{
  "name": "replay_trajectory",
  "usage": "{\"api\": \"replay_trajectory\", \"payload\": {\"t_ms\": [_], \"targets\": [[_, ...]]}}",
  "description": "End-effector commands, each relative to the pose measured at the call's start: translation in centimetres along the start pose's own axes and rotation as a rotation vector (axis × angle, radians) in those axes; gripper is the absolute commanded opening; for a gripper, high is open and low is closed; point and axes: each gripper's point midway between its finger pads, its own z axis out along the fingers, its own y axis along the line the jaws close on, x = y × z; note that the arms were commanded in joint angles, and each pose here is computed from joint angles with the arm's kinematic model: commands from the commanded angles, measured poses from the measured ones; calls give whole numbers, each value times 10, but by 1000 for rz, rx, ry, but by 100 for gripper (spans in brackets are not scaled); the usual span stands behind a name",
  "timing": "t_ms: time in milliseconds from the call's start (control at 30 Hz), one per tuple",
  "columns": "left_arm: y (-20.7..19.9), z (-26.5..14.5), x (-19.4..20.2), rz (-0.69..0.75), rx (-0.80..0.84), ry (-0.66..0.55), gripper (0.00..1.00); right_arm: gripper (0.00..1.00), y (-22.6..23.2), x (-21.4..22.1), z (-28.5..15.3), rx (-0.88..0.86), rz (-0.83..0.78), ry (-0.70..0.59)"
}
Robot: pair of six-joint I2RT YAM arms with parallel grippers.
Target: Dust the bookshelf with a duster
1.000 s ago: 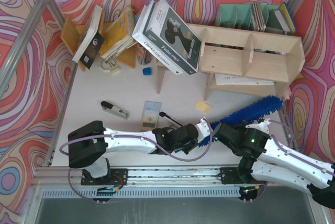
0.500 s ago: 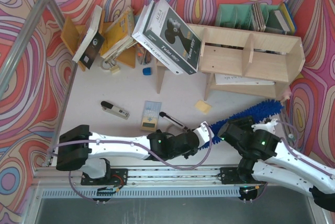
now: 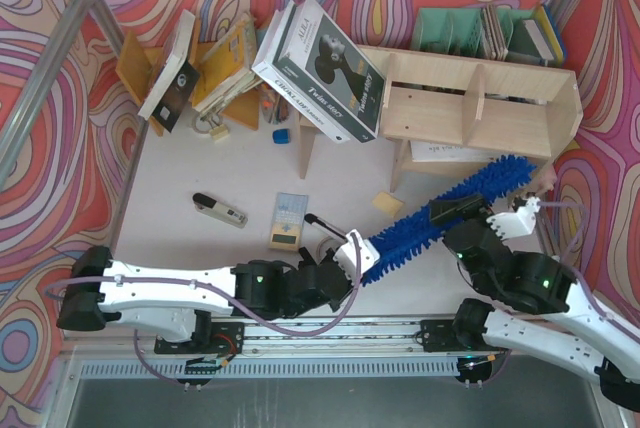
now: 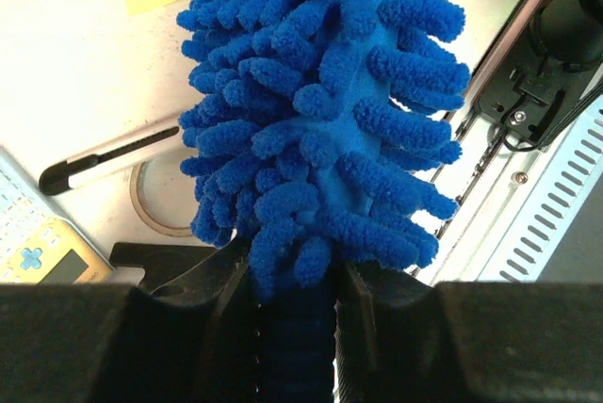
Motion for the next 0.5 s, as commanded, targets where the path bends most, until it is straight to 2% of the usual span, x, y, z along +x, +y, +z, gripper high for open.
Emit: {"api": "replay_trajectory", "payload": {"t_ms": [0, 133, 200, 367, 433, 467], "targets": [[6, -6, -3, -34, -42, -46, 0, 72, 25, 19, 3, -63, -113, 66], [-4, -8, -7, -9, -34, -62, 0, 69, 37, 52, 10, -73, -169, 167], [-8, -9, -9, -2, -30, -71, 0, 63, 39, 64, 11, -71, -174, 203], [-4, -9, -7, -2, -55, -82, 2, 28, 28, 68, 14, 8, -120, 209], [1, -10, -4, -10, -71, -88, 8, 17, 19, 64, 13, 43, -76, 194], [2, -12, -4, -17, -71, -97, 15, 13, 16, 62, 12, 53, -50, 189]]}}
